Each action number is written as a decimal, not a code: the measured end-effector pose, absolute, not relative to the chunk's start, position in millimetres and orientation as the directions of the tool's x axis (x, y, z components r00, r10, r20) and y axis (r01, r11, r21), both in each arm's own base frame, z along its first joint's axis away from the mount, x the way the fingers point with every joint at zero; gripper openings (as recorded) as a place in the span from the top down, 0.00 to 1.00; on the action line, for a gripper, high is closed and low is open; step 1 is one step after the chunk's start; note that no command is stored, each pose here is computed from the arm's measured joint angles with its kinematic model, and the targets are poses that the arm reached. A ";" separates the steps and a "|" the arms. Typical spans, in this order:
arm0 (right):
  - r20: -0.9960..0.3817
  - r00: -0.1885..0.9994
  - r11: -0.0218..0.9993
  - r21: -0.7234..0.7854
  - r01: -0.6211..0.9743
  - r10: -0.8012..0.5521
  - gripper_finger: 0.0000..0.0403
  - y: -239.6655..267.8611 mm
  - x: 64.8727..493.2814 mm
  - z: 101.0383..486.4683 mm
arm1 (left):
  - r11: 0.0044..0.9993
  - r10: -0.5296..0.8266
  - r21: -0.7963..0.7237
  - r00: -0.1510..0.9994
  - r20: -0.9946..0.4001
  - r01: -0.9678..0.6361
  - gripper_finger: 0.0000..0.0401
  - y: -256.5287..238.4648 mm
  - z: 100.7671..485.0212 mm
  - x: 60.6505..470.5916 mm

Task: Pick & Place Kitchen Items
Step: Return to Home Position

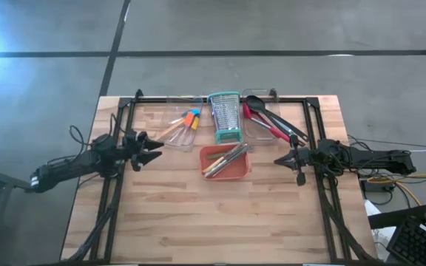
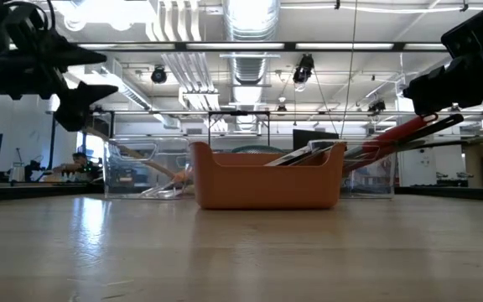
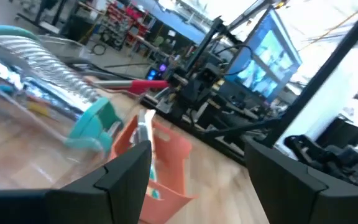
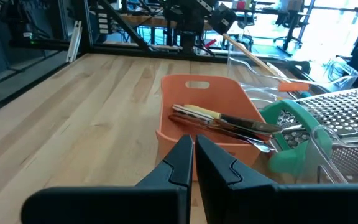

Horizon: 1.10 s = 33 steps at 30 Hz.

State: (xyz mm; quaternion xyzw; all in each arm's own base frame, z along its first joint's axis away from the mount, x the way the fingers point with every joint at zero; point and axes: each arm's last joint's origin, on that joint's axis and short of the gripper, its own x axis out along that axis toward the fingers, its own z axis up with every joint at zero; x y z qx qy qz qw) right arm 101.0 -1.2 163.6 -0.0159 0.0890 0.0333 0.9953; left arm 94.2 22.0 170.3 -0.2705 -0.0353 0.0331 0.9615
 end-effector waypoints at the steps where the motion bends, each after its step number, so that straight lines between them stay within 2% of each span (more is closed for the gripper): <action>1: -0.178 0.982 0.997 -0.026 -0.069 0.063 0.97 -1.2 101.0 163.6 | 0.851 0.072 -0.523 0.996 0.048 -0.036 0.34 21.1 170.1 94.4; 5: -0.178 0.982 0.997 -0.026 -0.069 0.063 0.97 -1.2 101.0 163.5 | 0.839 0.002 -0.544 0.999 0.039 0.020 0.34 14.1 169.2 95.8; 12: -0.178 0.982 0.997 -0.026 -0.069 0.064 0.97 -1.2 101.0 163.5 | 0.705 -0.040 -0.707 0.999 0.022 0.044 0.34 2.5 167.4 97.2; 33: -0.178 0.982 0.997 -0.026 -0.069 0.063 0.97 -1.2 101.0 163.5 | 0.725 -0.061 -0.685 0.997 0.036 0.069 0.34 0.4 168.4 97.2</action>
